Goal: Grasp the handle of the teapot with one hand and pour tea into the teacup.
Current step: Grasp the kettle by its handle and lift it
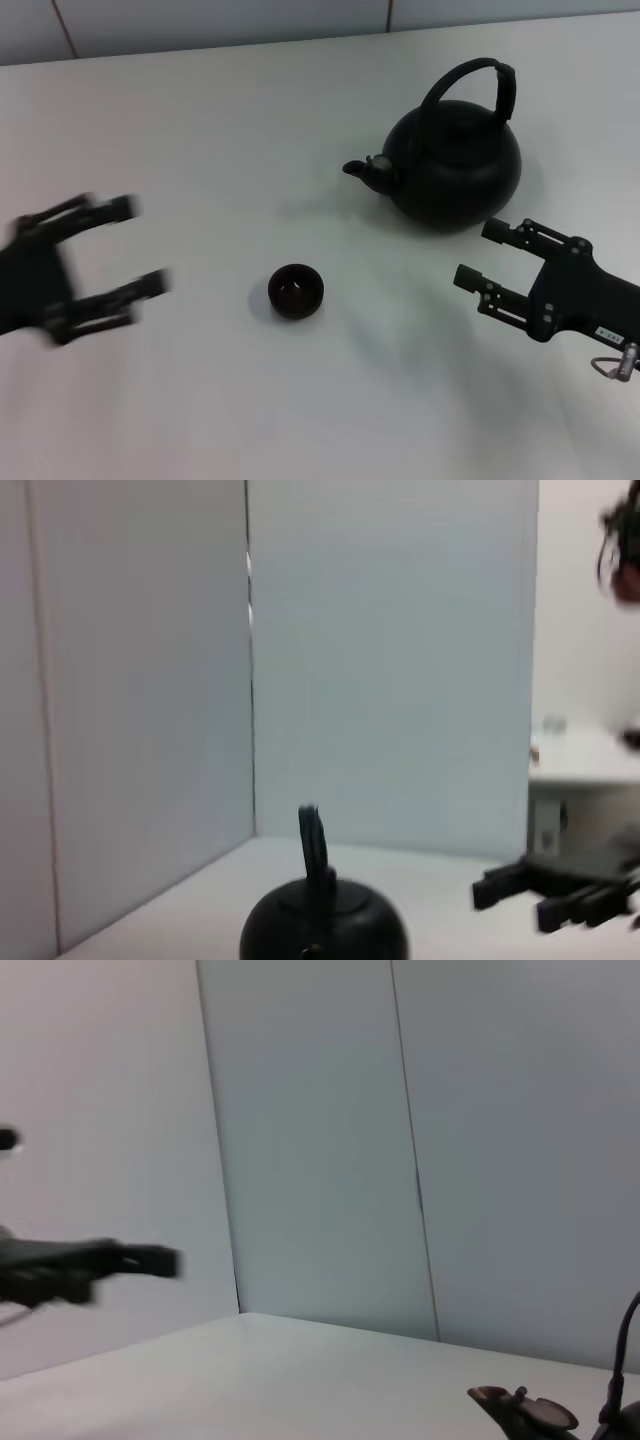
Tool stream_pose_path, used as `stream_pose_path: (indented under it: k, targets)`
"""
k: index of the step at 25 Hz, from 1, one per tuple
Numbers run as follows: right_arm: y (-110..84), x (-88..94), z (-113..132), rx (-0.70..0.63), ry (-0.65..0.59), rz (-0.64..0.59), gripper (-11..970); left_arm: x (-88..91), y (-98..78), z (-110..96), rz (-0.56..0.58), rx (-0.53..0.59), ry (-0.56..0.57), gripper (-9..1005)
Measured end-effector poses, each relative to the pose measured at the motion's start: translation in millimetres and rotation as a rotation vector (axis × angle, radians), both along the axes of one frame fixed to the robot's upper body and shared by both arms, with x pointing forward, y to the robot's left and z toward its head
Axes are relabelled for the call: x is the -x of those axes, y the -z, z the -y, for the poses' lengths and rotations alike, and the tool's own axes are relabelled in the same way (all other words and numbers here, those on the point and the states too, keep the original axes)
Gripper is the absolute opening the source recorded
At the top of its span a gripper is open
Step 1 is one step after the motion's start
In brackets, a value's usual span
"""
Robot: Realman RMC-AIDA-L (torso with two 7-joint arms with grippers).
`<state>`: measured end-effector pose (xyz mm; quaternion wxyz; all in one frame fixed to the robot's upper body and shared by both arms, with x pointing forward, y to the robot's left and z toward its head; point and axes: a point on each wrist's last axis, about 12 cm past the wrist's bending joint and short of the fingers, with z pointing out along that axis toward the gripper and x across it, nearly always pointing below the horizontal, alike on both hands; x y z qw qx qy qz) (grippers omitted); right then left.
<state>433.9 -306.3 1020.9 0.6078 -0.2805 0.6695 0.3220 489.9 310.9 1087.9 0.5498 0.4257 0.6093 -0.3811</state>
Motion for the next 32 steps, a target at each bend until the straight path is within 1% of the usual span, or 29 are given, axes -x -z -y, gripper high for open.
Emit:
stream_pose_path:
  k: [1, 2, 4, 5, 7, 10, 11, 16, 22, 26, 29, 32]
  targets:
    - [0.0, 0.0, 0.0, 0.000, 0.000, 0.000, 683, 0.0, 0.0, 0.0, 0.000, 0.000, 0.000, 847]
    - [-0.1, -0.1, -0.2, -0.001, 0.000, 0.001, 683, 11.8, -3.2, -19.3, -0.013, 0.032, -0.004, 847]
    - [-0.2, -0.1, -0.9, -0.003, -0.001, 0.002, 683, 27.0, -4.0, -40.2, -0.009, 0.048, -0.038, 848]
    - [0.0, -0.6, -1.9, -0.005, -0.002, 0.001, 683, 33.8, -2.3, -47.5, 0.004, 0.036, -0.059, 848]
    - [0.1, -1.2, -2.5, -0.005, -0.002, 0.000, 683, 37.0, -0.9, -50.1, 0.012, 0.025, -0.066, 849]
    - [0.0, -2.9, -3.4, -0.009, -0.003, -0.003, 683, 41.5, 5.6, -49.0, -0.006, -0.027, -0.032, 848]
    - [-0.2, -3.3, -3.4, -0.010, -0.003, -0.004, 683, 41.5, 5.6, -49.0, -0.006, -0.027, -0.032, 848]
    - [-0.2, -4.7, -3.5, -0.007, -0.003, -0.004, 683, 41.9, 19.8, -45.0, -0.021, -0.120, -0.026, 846]
    - [-0.3, -8.2, -5.3, -0.005, -0.004, -0.005, 683, 43.7, 32.4, -38.5, -0.046, -0.196, 0.000, 846]
    - [0.1, -8.6, -4.9, -0.002, -0.001, -0.009, 682, 42.5, 35.6, -35.8, -0.050, -0.222, 0.008, 846]
    - [0.4, -8.3, -5.0, -0.002, 0.000, -0.010, 682, 41.7, 35.7, -34.8, -0.046, -0.219, 0.004, 846]
    - [2.0, -5.0, -3.8, -0.016, 0.032, -0.007, 682, 40.6, 35.5, -34.5, -0.034, -0.219, -0.005, 846]
